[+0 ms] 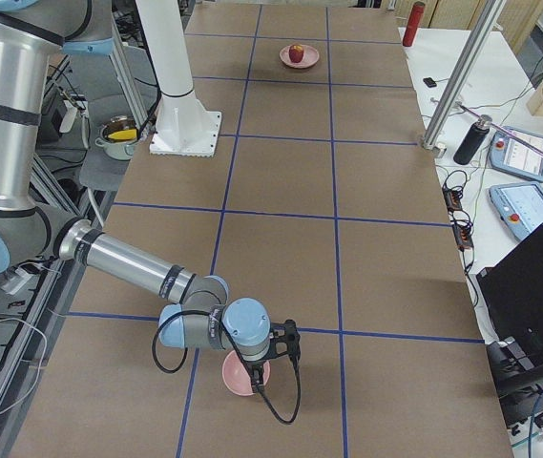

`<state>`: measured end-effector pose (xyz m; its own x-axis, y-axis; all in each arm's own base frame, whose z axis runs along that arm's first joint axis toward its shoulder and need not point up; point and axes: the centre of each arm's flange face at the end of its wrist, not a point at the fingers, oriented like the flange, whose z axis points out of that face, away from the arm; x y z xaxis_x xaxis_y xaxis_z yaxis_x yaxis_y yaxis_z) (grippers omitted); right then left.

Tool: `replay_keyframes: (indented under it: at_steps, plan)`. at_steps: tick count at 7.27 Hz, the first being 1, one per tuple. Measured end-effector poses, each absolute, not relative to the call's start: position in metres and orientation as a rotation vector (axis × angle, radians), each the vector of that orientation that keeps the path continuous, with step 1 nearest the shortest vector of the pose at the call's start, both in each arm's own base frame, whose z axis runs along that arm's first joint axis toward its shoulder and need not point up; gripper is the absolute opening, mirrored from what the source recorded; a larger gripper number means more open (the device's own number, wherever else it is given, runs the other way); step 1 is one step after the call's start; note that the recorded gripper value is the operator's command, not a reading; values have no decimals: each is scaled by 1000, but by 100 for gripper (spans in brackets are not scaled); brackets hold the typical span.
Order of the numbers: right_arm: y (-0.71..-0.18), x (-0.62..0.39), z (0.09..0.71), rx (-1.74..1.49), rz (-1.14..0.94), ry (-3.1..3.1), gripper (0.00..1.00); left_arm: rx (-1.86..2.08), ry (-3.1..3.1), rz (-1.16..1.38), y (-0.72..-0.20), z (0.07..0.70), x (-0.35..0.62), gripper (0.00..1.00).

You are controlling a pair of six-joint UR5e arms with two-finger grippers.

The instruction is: Move apple from plate to bowl

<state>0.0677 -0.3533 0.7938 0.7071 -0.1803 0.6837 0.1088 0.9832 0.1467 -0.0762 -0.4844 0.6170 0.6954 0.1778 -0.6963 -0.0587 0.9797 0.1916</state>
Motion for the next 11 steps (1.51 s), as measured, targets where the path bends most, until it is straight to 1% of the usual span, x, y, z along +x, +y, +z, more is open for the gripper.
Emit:
replay_keyframes:
  at_steps: [1, 3, 4, 5, 6, 7, 9, 10, 11]
  plan:
    - [-339, 68, 805, 80, -156, -769, 78, 164, 791, 135, -485, 616, -76, 98]
    - [-333, 68, 822, 48, -143, -765, 77, 169, 791, 137, -485, 615, -76, 98]
    - [-334, 70, 827, 42, -135, -763, 73, 170, 791, 137, -485, 615, -77, 98]
    - [-334, 74, 831, 39, -123, -757, 59, 171, 791, 137, -485, 615, -76, 98]
    - [-333, 79, 838, 31, -106, -748, 34, 172, 791, 137, -485, 615, -76, 98]
    - [-332, 83, 846, 20, -87, -743, 17, 172, 791, 138, -485, 615, -76, 98]
    - [-331, 87, 856, 0, -61, -742, 17, 172, 791, 138, -485, 615, -76, 98]
    - [-332, 87, 859, -6, -55, -742, 13, 172, 791, 138, -485, 615, -76, 98]
    - [-333, 88, 861, -9, -53, -742, 13, 172, 791, 138, -485, 615, -76, 98]
